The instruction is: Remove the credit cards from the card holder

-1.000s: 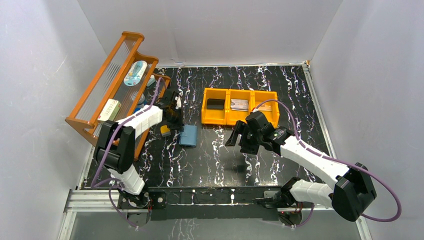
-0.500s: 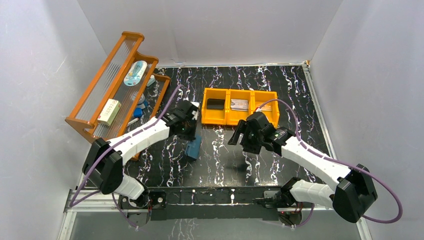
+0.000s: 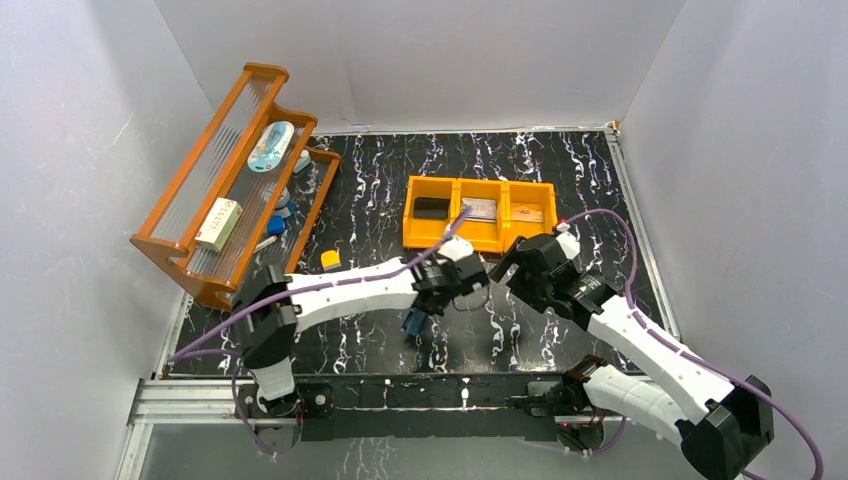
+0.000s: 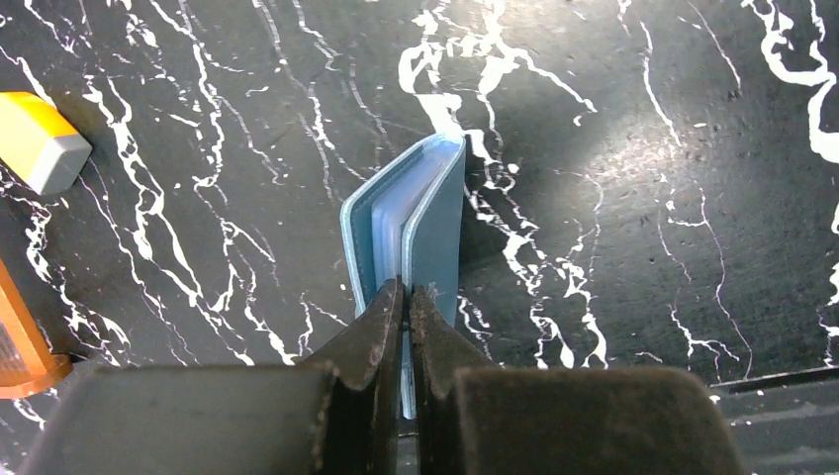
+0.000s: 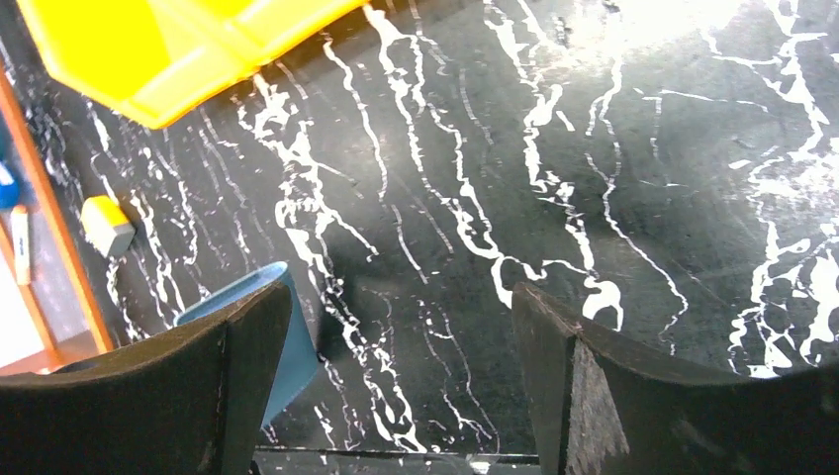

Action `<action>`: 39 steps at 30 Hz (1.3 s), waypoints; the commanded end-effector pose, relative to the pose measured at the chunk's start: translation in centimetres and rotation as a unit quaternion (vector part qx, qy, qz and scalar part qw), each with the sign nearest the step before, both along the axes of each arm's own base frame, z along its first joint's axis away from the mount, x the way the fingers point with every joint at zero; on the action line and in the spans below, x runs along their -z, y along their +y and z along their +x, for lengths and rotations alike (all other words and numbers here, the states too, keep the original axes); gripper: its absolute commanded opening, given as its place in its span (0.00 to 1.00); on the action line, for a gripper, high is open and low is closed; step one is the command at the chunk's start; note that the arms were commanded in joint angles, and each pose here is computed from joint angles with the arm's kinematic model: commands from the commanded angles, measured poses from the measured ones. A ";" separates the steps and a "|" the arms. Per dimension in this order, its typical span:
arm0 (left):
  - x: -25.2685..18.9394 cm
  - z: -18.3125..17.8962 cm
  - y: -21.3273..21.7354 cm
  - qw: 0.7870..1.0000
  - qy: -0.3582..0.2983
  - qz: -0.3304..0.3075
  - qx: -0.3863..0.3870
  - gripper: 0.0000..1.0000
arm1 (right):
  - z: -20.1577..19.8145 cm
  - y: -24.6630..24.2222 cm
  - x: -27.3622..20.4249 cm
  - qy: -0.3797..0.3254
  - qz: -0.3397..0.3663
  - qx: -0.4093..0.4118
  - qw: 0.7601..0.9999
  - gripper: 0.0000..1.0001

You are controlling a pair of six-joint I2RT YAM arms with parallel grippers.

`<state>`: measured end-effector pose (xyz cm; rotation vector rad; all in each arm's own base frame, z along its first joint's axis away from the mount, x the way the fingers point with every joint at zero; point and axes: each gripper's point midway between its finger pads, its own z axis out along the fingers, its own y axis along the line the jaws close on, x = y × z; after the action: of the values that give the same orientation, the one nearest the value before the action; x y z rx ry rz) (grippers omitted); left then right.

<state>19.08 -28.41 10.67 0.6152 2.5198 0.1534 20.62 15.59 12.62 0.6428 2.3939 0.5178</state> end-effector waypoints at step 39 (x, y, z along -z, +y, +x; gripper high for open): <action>-2.0 -3.3 -6.7 0.995 -0.052 -0.014 0.086 0.65 | -0.3 -3.9 0.7 0.023 0.033 0.045 0.998 0.94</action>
<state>15.69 -34.39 6.73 0.9067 2.3717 0.3434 19.38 10.24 9.52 0.8897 2.4098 0.4399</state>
